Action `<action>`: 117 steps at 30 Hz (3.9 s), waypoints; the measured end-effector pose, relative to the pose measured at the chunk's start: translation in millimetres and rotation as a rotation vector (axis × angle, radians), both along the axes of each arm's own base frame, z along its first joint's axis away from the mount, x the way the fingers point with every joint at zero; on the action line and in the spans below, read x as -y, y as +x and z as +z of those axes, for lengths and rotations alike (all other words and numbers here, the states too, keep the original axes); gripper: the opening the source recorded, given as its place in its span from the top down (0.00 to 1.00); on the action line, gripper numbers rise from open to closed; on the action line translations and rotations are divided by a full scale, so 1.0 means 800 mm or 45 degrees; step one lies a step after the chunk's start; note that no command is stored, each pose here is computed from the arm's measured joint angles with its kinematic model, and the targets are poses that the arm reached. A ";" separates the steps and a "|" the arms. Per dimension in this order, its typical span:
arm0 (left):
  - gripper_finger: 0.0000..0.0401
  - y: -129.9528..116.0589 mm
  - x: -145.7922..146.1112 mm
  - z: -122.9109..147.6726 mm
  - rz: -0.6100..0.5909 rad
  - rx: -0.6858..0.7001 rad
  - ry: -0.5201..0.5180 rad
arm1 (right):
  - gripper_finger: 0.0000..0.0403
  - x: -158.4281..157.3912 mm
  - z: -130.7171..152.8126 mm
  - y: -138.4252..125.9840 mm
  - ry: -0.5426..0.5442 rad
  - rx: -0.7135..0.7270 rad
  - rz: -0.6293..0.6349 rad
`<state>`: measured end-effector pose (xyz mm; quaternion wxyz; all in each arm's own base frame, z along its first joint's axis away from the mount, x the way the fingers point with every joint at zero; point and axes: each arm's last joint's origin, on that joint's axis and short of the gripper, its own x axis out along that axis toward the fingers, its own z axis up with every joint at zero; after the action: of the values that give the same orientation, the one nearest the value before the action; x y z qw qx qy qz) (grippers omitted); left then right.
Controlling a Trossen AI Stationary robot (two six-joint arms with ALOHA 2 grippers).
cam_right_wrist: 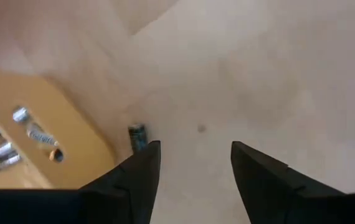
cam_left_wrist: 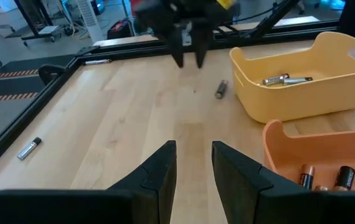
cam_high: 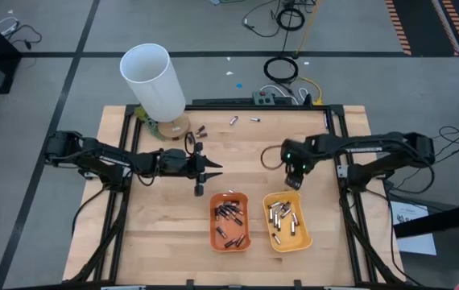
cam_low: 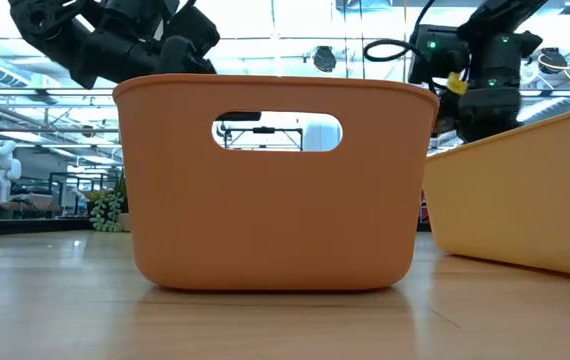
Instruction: Sort batteries
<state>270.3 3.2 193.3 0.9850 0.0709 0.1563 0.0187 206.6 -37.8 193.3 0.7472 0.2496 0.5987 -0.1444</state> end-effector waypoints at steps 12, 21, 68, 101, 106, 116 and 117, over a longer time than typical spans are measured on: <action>0.72 0.000 0.000 0.000 -0.003 -0.005 -0.001 | 0.60 -0.046 -0.015 0.018 -0.051 0.013 0.128; 0.72 0.000 0.000 0.000 -0.006 -0.004 -0.002 | 0.60 -0.049 0.001 0.030 -0.265 0.111 0.176; 0.72 0.000 0.000 -0.001 -0.006 -0.005 -0.003 | 0.98 -0.087 -0.042 0.011 -0.254 0.164 0.358; 0.72 0.000 0.000 -0.001 -0.005 -0.004 -0.002 | 0.97 -0.050 -0.039 0.021 -0.214 0.269 0.555; 0.72 0.000 0.000 -0.001 -0.005 -0.006 -0.002 | 0.85 -0.052 -0.038 0.024 -0.179 0.311 0.594; 0.72 0.000 0.000 -0.001 -0.005 -0.015 -0.002 | 0.57 -0.040 0.021 0.044 -0.173 0.292 0.500; 0.72 0.000 0.000 -0.001 -0.005 -0.015 -0.002 | 0.56 -0.037 0.034 0.046 -0.176 0.274 0.489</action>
<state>270.2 3.1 192.1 0.9841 0.0705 0.1620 0.0163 243.4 -8.0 220.5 0.8360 0.0930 0.5407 -0.0128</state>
